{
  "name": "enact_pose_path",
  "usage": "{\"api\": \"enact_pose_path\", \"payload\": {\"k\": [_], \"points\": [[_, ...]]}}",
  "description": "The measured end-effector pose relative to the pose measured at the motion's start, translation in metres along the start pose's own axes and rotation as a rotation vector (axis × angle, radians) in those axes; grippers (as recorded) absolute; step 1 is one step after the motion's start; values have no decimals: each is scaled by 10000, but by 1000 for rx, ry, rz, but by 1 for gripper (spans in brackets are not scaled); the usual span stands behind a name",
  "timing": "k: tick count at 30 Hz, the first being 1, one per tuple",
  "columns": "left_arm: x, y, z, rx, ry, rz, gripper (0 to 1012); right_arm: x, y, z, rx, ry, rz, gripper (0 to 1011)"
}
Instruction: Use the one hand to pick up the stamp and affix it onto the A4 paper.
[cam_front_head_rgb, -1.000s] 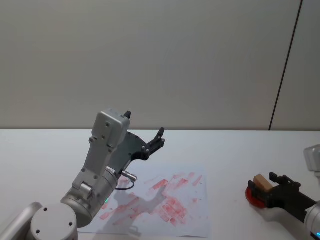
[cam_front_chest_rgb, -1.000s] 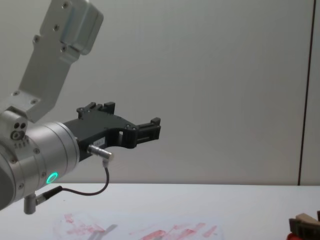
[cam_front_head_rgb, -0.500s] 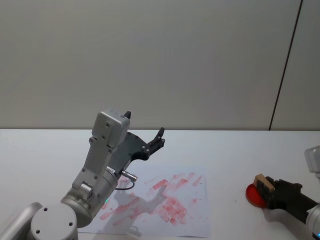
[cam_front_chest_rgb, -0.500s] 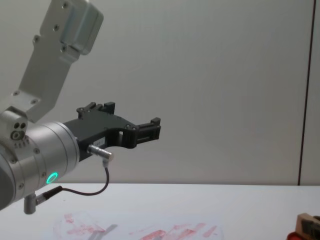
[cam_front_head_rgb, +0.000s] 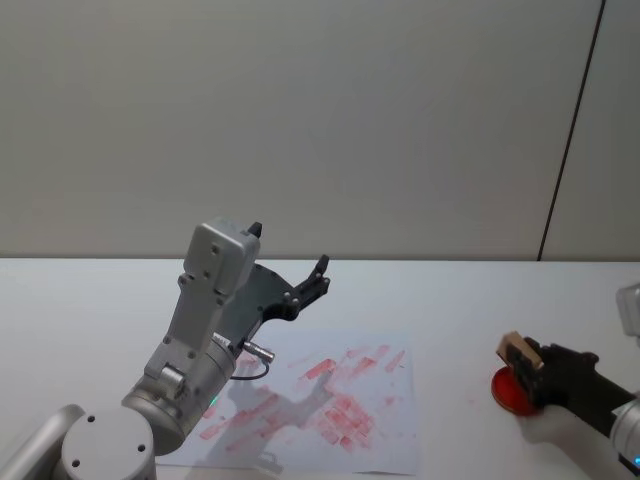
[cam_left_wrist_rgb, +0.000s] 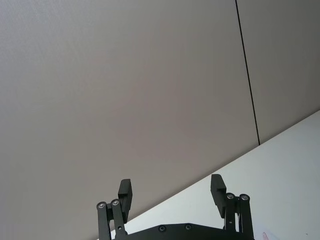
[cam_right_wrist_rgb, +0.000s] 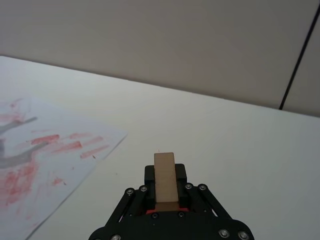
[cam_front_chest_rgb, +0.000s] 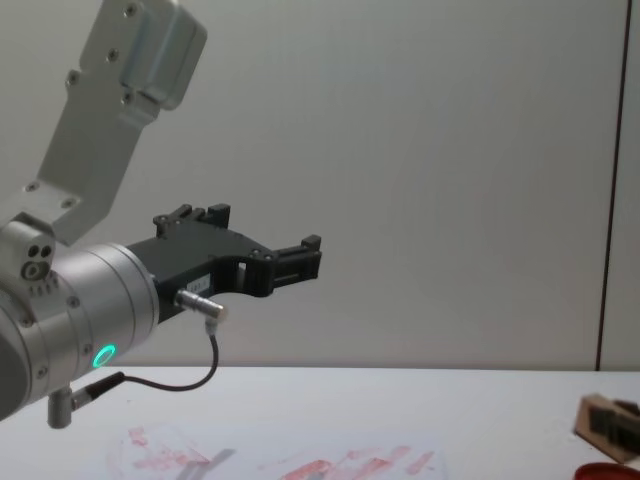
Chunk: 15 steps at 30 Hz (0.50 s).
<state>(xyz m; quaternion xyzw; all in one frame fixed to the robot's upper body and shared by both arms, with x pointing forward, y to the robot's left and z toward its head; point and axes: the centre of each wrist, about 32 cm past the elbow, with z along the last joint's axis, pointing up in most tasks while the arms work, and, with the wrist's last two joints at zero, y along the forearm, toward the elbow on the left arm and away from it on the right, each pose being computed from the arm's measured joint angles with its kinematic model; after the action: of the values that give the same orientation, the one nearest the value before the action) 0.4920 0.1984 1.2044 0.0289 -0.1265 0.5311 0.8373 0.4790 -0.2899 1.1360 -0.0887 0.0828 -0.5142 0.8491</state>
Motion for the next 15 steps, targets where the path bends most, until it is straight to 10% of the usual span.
{"api": "enact_pose_path", "payload": {"k": [15], "points": [[0, 0, 0, 0, 0, 0, 1002, -230, 161, 265, 106, -64, 147, 219]]}}
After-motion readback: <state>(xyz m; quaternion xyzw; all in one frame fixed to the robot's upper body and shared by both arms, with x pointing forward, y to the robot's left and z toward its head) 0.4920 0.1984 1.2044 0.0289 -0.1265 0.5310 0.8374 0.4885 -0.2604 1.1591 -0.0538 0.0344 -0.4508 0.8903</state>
